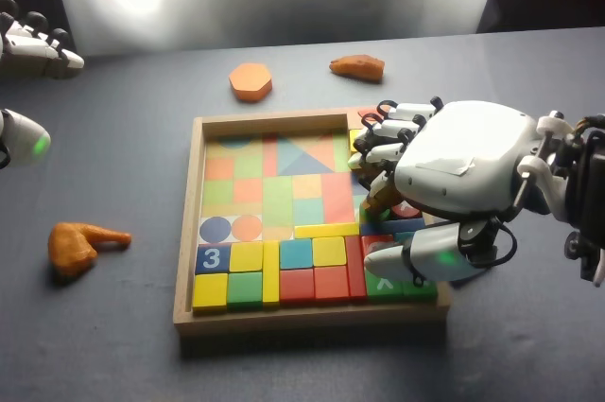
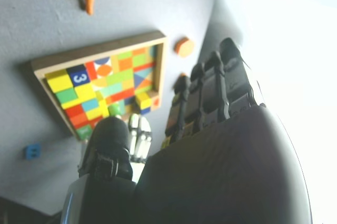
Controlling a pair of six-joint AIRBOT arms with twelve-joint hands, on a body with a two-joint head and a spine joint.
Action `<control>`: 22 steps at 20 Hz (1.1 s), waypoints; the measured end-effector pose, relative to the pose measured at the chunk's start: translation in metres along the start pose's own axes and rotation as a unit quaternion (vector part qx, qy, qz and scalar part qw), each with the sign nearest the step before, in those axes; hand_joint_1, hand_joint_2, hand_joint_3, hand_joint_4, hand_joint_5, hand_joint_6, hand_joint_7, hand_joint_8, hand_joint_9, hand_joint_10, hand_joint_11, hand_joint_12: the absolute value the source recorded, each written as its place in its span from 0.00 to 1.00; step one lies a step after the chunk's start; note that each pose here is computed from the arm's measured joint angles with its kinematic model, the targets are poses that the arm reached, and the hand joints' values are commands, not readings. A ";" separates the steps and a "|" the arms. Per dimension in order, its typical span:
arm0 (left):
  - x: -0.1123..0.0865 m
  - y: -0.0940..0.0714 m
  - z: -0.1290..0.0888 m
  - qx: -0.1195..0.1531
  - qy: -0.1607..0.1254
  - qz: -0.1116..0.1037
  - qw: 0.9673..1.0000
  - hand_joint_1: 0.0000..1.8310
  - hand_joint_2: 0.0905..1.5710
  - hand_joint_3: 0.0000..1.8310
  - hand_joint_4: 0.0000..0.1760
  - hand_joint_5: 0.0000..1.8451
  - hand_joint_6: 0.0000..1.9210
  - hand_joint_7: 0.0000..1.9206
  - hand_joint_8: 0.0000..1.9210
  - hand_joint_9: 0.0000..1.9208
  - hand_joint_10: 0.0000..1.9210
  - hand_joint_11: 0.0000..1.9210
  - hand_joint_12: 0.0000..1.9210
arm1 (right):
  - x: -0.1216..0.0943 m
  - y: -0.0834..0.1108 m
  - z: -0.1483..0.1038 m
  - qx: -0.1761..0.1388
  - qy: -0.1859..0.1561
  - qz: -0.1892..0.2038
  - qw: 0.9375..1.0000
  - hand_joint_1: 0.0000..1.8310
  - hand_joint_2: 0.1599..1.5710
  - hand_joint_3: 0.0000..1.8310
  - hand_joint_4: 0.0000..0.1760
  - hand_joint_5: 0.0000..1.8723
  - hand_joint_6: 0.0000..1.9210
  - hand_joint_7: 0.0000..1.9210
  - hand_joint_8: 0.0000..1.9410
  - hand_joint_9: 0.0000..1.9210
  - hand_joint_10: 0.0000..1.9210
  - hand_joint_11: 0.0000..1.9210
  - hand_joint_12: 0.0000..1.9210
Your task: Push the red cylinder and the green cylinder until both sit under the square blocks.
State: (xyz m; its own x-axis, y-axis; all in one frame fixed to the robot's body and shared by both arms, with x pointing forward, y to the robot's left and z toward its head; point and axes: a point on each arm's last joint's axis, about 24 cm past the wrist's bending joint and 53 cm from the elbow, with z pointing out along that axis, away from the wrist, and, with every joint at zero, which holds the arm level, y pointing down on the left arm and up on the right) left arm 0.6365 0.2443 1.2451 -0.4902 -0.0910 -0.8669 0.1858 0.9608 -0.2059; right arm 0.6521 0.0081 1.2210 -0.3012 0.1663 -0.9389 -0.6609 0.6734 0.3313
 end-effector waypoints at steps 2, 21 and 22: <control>0.000 0.000 0.000 0.000 0.000 0.000 1.000 0.00 0.93 0.00 0.00 0.02 0.00 0.02 0.00 0.02 0.00 0.00 0.10 | -0.002 0.002 0.000 -0.002 0.001 0.000 1.000 0.00 0.74 0.00 0.00 0.43 0.01 0.16 0.00 0.01 0.16 0.00 0.23; 0.000 0.000 0.000 0.000 0.000 0.000 1.000 0.00 0.92 0.00 0.00 0.03 0.00 0.03 0.00 0.02 0.00 0.00 0.10 | -0.076 -0.015 -0.072 0.026 -0.074 0.021 0.997 0.00 0.74 0.00 0.00 0.43 0.00 0.17 0.00 0.00 0.19 0.00 0.30; 0.000 0.000 0.000 0.000 0.001 0.000 1.000 0.00 0.92 0.00 0.00 0.03 0.00 0.02 0.00 0.02 0.00 0.00 0.08 | -0.080 -0.021 -0.080 0.034 -0.081 0.021 0.996 0.00 0.74 0.00 0.00 0.43 0.00 0.17 0.00 0.00 0.19 0.00 0.29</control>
State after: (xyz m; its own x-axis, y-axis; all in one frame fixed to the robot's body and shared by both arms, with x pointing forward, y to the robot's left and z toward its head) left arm 0.6362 0.2439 1.2449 -0.4916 -0.0911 -0.8660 0.1863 0.9605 -0.2068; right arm 0.6346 -0.0771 1.2970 -0.2089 0.3051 -0.9291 -0.6000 0.7103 0.3681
